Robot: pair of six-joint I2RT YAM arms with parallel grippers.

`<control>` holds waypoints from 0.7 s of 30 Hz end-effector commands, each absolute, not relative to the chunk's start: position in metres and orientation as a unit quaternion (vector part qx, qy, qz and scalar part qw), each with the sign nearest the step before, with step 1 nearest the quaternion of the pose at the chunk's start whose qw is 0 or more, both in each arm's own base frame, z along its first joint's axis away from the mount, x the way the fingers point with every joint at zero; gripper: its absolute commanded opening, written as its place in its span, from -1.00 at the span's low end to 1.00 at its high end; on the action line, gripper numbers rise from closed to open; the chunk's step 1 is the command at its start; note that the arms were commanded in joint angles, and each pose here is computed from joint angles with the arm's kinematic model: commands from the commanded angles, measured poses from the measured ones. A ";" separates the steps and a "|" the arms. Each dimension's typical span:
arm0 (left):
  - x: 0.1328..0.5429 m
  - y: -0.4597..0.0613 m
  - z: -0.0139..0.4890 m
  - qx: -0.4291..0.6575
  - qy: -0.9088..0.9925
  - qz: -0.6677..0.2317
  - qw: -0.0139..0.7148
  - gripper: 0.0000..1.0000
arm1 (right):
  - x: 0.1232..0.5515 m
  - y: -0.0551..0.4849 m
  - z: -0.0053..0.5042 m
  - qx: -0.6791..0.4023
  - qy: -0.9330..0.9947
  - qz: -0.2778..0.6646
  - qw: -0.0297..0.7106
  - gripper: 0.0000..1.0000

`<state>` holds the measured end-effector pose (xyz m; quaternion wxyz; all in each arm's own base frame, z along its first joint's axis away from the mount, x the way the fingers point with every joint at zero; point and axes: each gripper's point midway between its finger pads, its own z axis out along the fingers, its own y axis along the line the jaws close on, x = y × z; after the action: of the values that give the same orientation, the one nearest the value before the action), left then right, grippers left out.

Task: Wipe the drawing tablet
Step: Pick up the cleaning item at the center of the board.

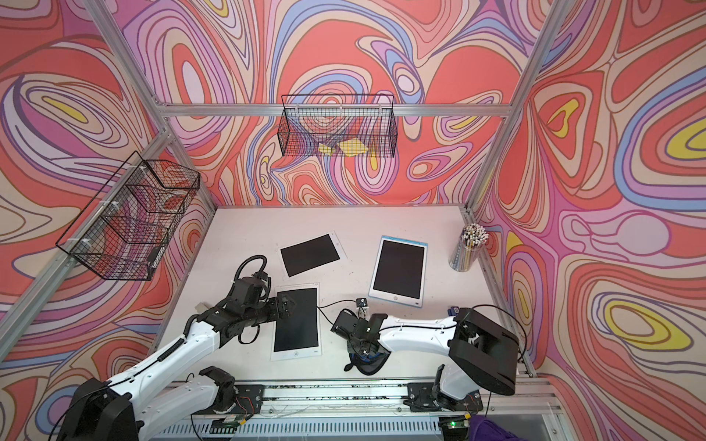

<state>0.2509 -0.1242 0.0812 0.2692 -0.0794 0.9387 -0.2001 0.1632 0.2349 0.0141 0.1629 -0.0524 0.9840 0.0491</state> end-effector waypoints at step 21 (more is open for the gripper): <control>0.211 -0.116 0.037 -0.122 0.955 -0.205 0.178 0.89 | 0.194 0.273 0.058 -0.093 0.967 0.156 0.178 -1.00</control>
<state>0.2165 -0.1180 0.0427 0.1890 -0.1113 0.9543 -0.2032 0.1847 0.2595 0.0443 0.1715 -0.0880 0.9754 0.1071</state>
